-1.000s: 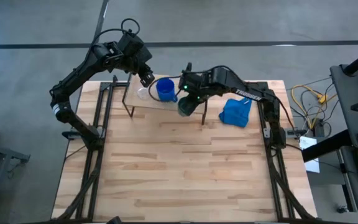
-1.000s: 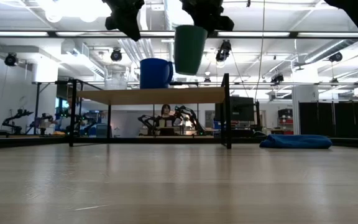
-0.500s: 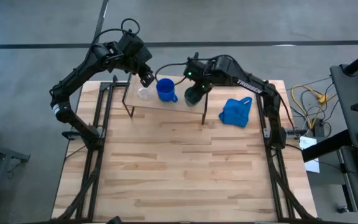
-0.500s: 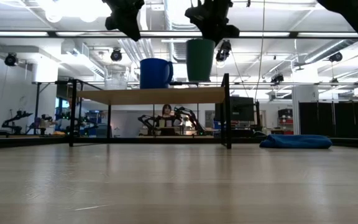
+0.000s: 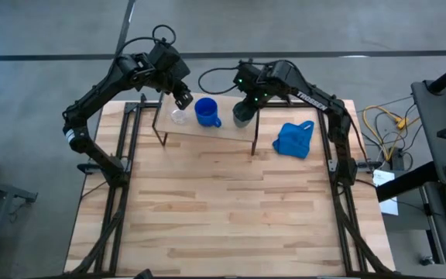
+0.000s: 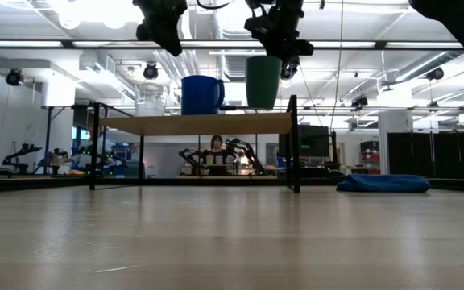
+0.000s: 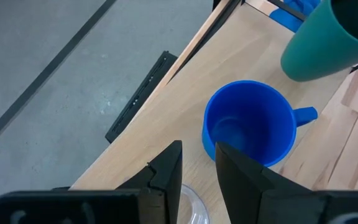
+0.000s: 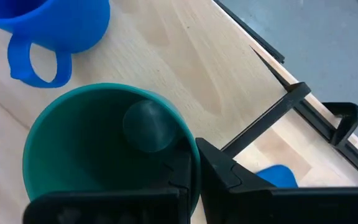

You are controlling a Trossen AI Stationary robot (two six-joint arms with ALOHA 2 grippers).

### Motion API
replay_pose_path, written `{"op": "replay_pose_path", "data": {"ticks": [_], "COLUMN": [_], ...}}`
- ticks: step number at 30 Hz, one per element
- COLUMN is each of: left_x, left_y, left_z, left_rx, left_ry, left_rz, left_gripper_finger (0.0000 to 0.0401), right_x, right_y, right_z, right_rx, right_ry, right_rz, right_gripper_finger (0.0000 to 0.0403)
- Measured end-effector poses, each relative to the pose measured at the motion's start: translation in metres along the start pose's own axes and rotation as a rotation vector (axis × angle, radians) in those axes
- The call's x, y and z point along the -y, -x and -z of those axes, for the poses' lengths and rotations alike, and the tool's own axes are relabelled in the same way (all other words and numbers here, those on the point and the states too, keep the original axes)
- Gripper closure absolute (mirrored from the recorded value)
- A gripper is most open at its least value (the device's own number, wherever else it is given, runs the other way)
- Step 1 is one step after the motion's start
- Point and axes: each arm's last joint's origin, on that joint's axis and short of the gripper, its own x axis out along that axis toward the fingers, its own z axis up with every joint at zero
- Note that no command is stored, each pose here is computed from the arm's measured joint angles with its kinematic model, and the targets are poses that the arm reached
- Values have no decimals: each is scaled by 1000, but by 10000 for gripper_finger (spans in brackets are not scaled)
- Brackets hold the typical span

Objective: Stack small to large cups/mugs on shelf
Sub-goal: Put the green cup on the shelf

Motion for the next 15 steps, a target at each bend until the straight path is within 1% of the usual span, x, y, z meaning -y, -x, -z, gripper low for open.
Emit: {"op": "replay_pose_path", "data": {"ticks": [15], "left_x": [0], "left_y": [0], "left_z": [0], "left_rx": [0], "left_ry": [0], "left_rz": [0], "left_gripper_finger": [319], "right_x": [-1], "right_y": [-6], "right_z": [1], "right_rx": [-35], "right_ry": [4], "right_rz": [-20], "right_gripper_finger": [394]}}
